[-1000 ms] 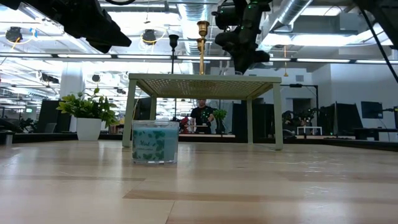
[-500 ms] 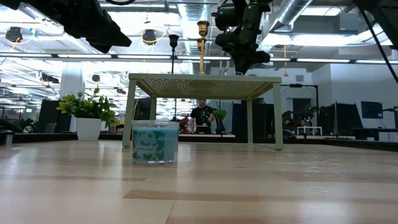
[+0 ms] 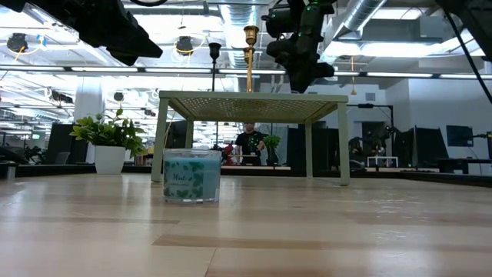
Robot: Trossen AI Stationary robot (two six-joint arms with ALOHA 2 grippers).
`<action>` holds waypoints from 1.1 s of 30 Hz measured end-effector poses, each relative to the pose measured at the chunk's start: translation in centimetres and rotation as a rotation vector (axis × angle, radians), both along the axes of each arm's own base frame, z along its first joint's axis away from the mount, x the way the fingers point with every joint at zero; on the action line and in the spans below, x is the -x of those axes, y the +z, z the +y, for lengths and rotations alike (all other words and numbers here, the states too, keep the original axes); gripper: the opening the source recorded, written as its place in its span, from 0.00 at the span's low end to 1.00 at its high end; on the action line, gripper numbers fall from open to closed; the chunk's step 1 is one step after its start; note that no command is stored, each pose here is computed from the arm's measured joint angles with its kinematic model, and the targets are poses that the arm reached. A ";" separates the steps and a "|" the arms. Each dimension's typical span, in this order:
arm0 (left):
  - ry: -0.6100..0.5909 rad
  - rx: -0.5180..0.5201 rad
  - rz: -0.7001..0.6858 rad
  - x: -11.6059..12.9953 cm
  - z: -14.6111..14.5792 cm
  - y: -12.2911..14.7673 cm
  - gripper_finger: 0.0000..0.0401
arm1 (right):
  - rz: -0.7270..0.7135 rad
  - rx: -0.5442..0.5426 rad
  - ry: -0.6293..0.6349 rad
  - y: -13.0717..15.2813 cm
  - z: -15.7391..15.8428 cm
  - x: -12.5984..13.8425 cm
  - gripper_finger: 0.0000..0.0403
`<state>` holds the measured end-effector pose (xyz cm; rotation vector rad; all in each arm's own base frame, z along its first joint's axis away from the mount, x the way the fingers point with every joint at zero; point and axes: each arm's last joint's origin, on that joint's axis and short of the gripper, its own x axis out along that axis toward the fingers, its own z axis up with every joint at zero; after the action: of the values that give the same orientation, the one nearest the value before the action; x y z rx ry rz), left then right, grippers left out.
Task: Pick & Place candle stick holders
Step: Put the purple scented candle on the shelf, then put the blue scented candle on the shelf
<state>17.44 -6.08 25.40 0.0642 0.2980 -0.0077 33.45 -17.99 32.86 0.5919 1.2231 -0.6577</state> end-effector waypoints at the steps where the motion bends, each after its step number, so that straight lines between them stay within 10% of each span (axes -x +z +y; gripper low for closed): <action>1: 0.000 0.000 0.000 0.0 0.0 0.0 0.02 | -0.002 0.003 0.006 0.3 0.0 0.1 0.15; 33: 0.000 0.000 0.000 0.0 0.0 0.0 0.02 | -0.238 0.216 0.507 12.8 17.4 3.4 0.15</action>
<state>17.44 -6.08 25.43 0.0640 0.2978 -0.0076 30.05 -0.60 45.65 0.1583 1.0065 -0.2743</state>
